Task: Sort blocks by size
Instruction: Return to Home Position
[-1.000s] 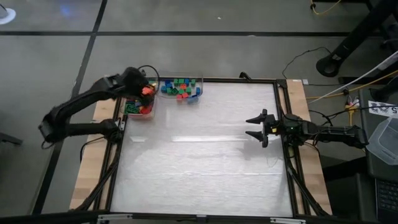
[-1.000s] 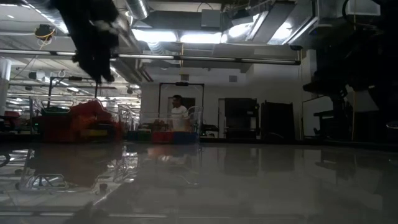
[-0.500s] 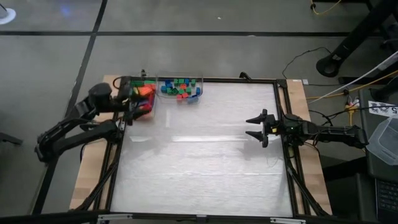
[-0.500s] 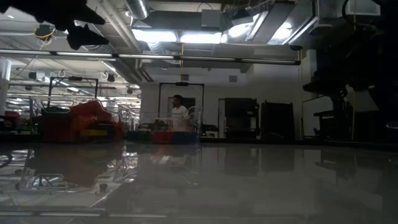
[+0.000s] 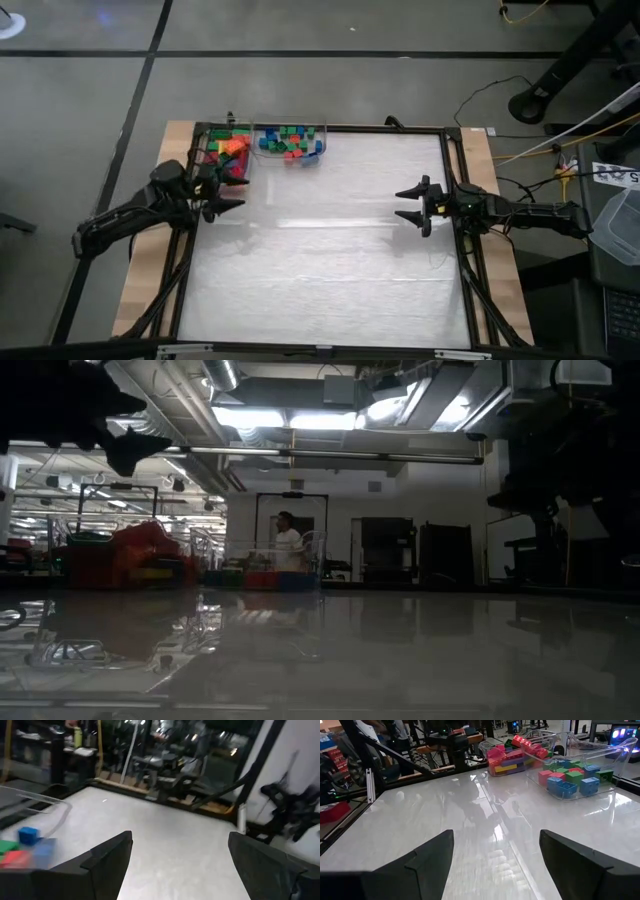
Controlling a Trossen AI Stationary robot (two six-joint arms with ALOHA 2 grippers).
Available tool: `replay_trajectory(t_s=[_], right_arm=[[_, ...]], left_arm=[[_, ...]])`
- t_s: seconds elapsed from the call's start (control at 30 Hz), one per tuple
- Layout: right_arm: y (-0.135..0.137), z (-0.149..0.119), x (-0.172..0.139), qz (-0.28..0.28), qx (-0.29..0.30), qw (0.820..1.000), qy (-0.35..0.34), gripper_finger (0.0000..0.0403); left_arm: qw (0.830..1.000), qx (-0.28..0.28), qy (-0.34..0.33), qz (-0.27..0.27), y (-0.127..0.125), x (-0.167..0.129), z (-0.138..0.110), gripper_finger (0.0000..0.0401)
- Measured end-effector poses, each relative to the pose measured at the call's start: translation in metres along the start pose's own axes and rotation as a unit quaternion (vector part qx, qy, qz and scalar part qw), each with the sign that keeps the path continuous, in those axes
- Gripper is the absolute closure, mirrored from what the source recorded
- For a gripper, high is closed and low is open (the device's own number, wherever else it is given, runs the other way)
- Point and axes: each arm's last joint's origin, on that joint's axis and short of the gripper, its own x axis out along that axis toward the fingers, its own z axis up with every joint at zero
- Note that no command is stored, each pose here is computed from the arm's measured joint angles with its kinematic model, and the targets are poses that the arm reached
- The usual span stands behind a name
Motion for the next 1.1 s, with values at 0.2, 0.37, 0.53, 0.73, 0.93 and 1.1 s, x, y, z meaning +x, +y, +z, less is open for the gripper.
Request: replay_trajectory(t_s=[0.2,0.37,0.53,0.73,0.93,1.1], right_arm=[[0.000,0.000,0.000,0.000,0.000,1.000,0.000,0.0109],[0.000,0.000,0.000,0.000,0.000,1.000,0.000,0.0109],[0.000,0.000,0.000,0.000,0.000,1.000,0.000,0.0109],[0.000,0.000,0.000,0.000,0.000,1.000,0.000,0.0109],[0.000,0.000,0.000,0.000,0.000,1.000,-0.001,0.0109],[0.000,0.000,0.000,0.000,0.000,1.000,-0.001,0.0109]], left_arm=[[0.997,-0.006,-0.050,-0.059,0.001,0.009,-0.025,0.0083],[0.995,0.008,-0.049,-0.090,-0.004,0.012,-0.030,0.0083],[0.990,0.074,-0.047,-0.112,-0.009,0.013,-0.032,0.0083],[0.985,0.108,-0.034,-0.129,-0.012,0.014,-0.036,0.0083],[0.985,0.102,-0.030,-0.135,-0.013,0.014,-0.036,0.0083],[0.985,0.109,-0.030,-0.134,-0.013,0.014,-0.036,0.0083]])
